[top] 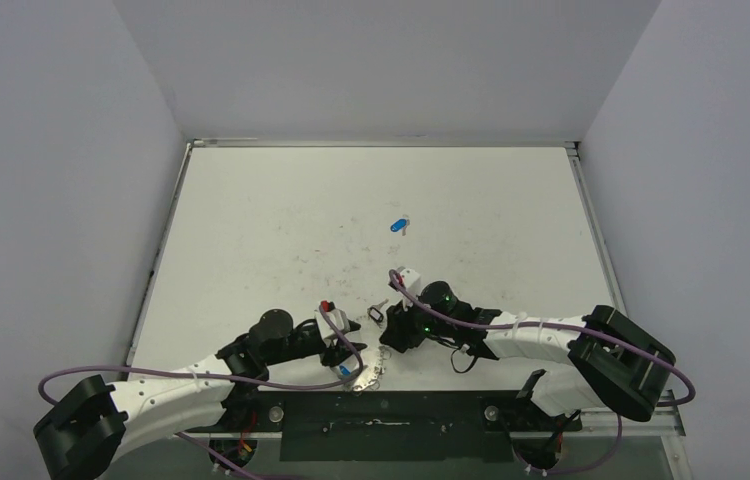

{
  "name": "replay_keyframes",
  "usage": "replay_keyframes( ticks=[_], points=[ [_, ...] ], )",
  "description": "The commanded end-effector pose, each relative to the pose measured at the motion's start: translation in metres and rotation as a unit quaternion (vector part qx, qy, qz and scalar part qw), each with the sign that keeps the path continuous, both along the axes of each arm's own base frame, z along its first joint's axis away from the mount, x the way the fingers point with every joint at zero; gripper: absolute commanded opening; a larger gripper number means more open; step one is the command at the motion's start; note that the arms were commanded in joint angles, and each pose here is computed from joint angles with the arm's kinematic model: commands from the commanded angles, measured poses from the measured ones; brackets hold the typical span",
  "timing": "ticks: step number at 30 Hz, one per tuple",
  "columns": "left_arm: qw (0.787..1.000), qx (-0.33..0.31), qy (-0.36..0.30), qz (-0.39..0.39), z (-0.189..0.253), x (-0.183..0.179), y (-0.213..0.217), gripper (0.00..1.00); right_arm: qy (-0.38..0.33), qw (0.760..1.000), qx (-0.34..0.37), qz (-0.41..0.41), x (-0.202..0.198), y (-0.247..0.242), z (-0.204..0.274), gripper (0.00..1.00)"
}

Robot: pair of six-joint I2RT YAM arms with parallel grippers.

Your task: Put the keys on the keyring

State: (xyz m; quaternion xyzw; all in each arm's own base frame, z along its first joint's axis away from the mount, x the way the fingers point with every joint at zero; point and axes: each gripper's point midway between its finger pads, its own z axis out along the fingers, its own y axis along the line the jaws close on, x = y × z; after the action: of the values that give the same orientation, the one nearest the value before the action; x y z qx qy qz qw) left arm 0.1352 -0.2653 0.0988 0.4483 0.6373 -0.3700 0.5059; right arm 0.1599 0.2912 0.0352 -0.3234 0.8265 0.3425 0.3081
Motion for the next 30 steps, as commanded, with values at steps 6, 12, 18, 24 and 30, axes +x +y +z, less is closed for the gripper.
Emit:
replay_keyframes(
  ticks=[6, 12, 18, 24, 30],
  points=[
    [1.000, -0.008, 0.009, 0.006, 0.002, -0.001, -0.001, 0.42, 0.079, 0.997, 0.012, -0.017, -0.023, -0.009, -0.008, 0.37],
    [1.000, -0.010, 0.010, 0.007, 0.003, 0.000, -0.001, 0.42, 0.104, 0.994, 0.005, -0.027, -0.027, -0.017, -0.015, 0.35],
    [1.000, -0.010, 0.010, 0.008, 0.004, 0.000, -0.001, 0.42, 0.157, 0.987, 0.034, 0.000, -0.038, 0.001, -0.017, 0.27],
    [1.000, -0.009, 0.010, 0.012, 0.004, 0.001, 0.000, 0.42, 0.184, 0.980, 0.077, 0.011, -0.039, 0.018, -0.013, 0.19],
    [1.000, -0.007, 0.011, 0.014, 0.003, 0.000, 0.002, 0.42, 0.161, 0.985, 0.062, 0.016, -0.036, 0.015, -0.008, 0.11]
  ],
)
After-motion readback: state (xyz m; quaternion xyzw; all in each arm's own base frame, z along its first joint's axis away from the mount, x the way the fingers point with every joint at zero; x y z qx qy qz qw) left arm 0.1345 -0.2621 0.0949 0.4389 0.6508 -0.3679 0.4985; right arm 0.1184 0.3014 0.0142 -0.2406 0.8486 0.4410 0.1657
